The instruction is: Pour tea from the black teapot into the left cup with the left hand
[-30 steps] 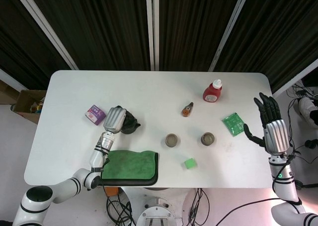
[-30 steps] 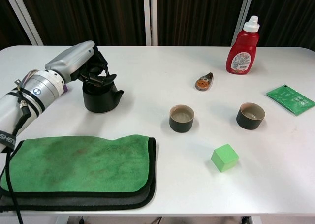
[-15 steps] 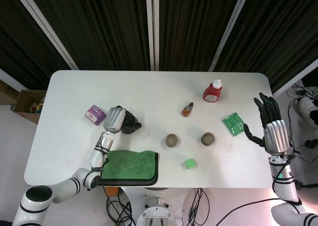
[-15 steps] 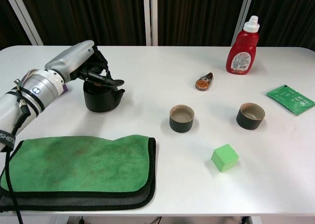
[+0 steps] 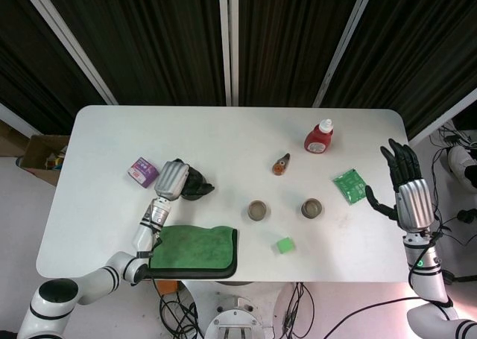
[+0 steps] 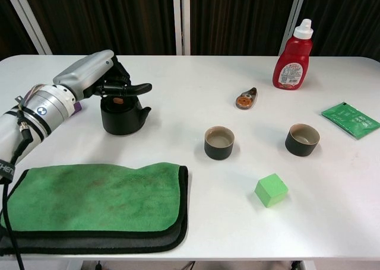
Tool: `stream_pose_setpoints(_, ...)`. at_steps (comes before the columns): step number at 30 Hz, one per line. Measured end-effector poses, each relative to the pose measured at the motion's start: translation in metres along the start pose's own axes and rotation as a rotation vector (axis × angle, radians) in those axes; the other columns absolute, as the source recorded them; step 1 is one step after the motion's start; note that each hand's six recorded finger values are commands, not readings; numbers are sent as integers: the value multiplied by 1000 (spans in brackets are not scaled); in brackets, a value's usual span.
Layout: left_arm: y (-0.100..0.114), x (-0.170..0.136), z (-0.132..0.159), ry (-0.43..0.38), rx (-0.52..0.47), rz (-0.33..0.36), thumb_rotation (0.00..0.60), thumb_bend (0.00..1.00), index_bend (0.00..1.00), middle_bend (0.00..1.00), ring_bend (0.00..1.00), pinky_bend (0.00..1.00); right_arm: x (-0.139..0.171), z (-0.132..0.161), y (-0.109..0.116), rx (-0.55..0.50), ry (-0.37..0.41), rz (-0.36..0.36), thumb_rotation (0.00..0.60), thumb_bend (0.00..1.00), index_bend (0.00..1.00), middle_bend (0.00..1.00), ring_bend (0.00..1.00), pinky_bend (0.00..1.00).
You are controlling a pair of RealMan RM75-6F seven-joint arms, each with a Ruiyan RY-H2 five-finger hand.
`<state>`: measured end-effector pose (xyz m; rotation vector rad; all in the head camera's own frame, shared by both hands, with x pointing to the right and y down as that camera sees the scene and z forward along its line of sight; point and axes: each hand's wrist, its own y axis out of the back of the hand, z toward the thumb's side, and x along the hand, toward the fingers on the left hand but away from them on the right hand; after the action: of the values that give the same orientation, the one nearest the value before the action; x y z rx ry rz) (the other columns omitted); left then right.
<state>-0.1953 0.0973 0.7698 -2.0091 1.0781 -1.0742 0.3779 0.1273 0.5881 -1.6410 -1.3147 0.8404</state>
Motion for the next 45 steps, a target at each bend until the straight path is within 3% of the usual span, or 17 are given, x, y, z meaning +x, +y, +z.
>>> stream_pose_setpoints(7, -1, 1, 1, -9, 18, -2, 196, 11, 921, 905, 869, 484, 0, 0, 1, 2, 0, -1, 600, 358, 0, 0, 0, 0)
stream_pose_setpoints(13, -2, 1, 2, -17, 28, -11, 197, 12, 823, 884, 846, 487, 0, 0, 0, 2, 0, 0, 600, 358, 0, 0, 0, 0)
stream_pose_setpoints(25, -3, 2, 2, -26, 56, -16, 163, 14, 790, 812, 749, 488, 1, -2, 1, 3, -5, 0, 600, 357, 0, 0, 0, 0)
stream_pose_setpoints(32, -2, 1, 2, -33, 63, -10, 163, 13, 727, 802, 733, 485, 1, -2, 0, 2, -5, 2, 600, 357, 0, 0, 0, 0)
stream_pose_setpoints(41, 2, 0, 3, -47, 70, 5, 161, 13, 725, 794, 726, 488, 1, -1, 0, 3, -3, 2, 600, 357, 0, 0, 0, 0)
stream_pose_setpoints(45, 1, 0, 2, -45, 73, -2, 159, 13, 713, 758, 666, 485, 1, 0, 0, 2, -2, 2, 600, 357, 0, 0, 0, 0)
